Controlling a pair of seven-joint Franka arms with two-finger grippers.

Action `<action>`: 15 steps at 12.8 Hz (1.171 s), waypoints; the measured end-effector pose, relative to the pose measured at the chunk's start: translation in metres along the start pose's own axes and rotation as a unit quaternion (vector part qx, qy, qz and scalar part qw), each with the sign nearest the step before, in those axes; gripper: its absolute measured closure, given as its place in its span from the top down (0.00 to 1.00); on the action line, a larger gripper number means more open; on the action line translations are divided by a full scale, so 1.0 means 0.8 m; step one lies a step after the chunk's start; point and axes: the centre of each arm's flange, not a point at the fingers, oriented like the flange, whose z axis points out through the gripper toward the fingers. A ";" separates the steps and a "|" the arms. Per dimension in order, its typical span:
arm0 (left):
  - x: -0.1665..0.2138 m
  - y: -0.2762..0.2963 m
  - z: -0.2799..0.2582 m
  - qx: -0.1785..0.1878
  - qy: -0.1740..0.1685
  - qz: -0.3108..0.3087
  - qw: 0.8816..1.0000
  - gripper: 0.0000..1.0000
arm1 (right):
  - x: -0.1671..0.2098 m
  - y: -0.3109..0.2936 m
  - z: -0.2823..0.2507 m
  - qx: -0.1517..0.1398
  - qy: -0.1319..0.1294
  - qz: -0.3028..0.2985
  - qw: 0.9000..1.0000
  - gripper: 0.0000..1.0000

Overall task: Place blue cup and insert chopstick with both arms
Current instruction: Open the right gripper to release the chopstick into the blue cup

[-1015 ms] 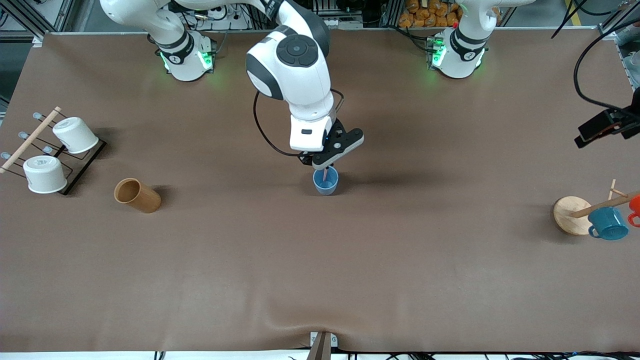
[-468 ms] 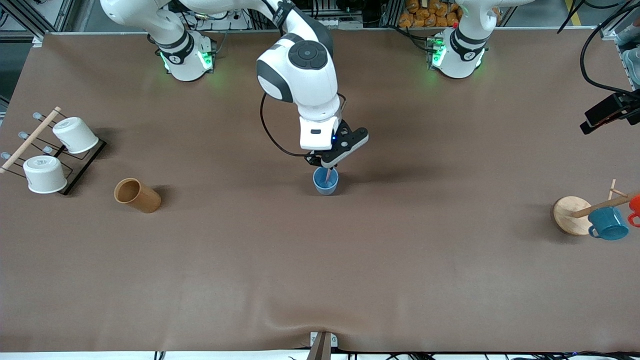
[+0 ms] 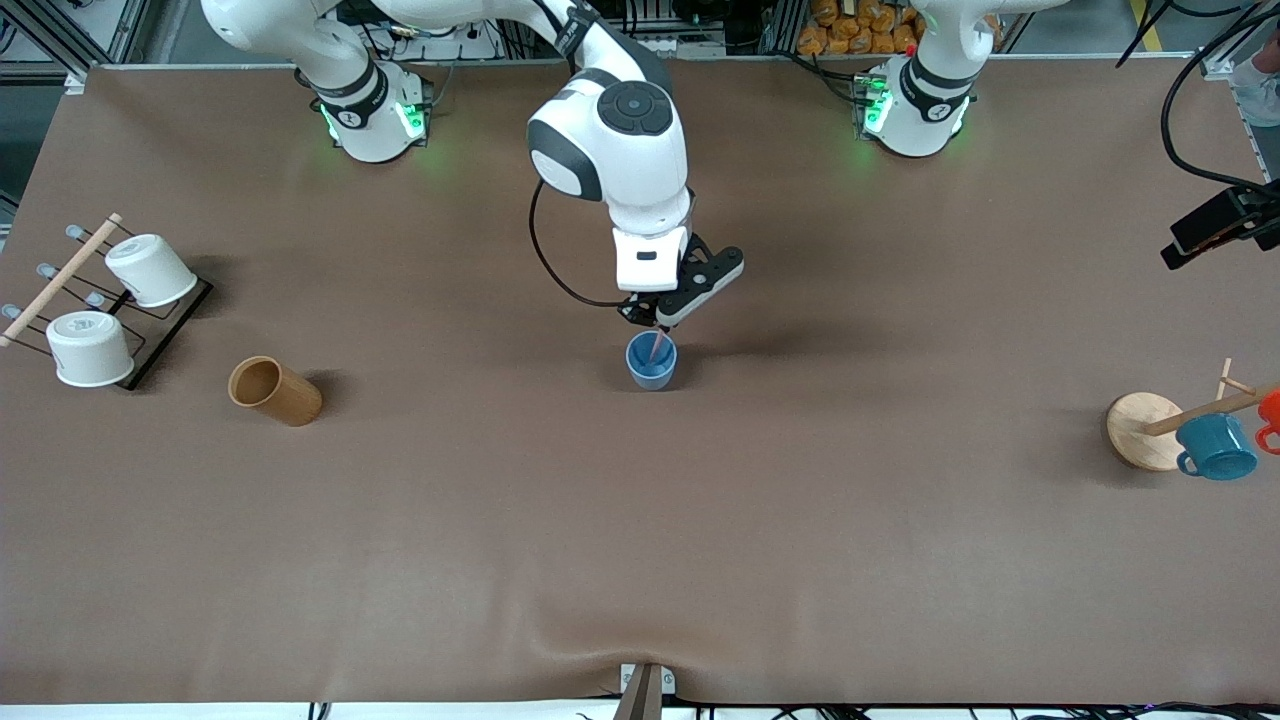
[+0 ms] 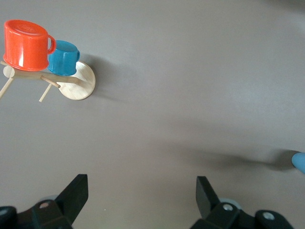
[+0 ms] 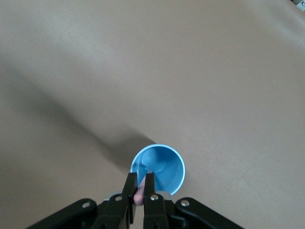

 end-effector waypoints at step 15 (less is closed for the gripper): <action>-0.025 -0.023 -0.015 -0.006 -0.030 -0.015 0.999 1.00 | 0.004 0.051 -0.030 -0.015 -0.007 0.029 0.999 1.00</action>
